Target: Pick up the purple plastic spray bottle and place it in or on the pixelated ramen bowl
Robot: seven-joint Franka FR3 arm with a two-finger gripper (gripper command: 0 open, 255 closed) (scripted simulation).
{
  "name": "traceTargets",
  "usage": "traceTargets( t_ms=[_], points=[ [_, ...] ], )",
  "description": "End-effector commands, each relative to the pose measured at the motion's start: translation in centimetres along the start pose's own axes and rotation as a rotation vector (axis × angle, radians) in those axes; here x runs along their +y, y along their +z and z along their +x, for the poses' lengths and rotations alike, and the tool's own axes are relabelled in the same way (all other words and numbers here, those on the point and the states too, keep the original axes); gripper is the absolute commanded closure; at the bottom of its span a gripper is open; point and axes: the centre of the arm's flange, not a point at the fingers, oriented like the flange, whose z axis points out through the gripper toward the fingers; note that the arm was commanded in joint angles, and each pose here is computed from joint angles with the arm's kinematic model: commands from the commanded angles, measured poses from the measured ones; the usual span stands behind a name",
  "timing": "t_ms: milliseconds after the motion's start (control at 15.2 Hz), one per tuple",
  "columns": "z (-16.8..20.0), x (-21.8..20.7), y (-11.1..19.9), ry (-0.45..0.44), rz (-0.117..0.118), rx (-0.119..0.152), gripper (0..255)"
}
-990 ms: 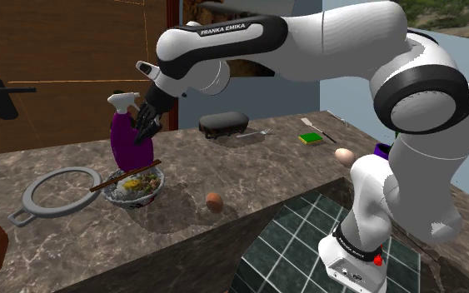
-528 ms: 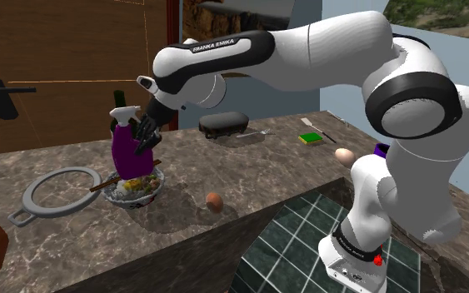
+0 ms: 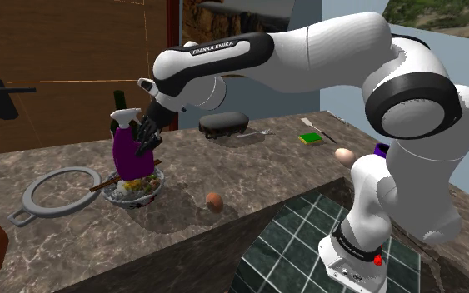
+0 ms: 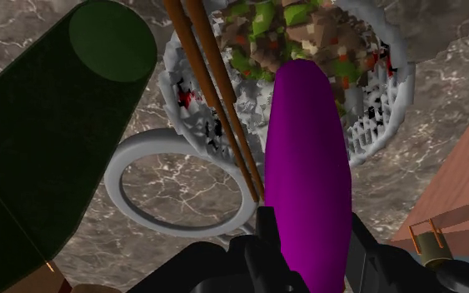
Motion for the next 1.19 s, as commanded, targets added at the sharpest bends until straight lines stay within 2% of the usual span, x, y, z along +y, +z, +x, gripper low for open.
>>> traceTargets(
  t_ms=[0,330,594,1122],
  points=[
    [0.0,0.0,0.0,0.0,0.0,0.0,0],
    [0.0,0.0,0.0,0.0,0.0,0.0,0],
    [0.0,0.0,-5.0,0.0,0.0,0.0,0],
    [0.0,0.0,-5.0,0.0,0.0,0.0,0]
  ],
)
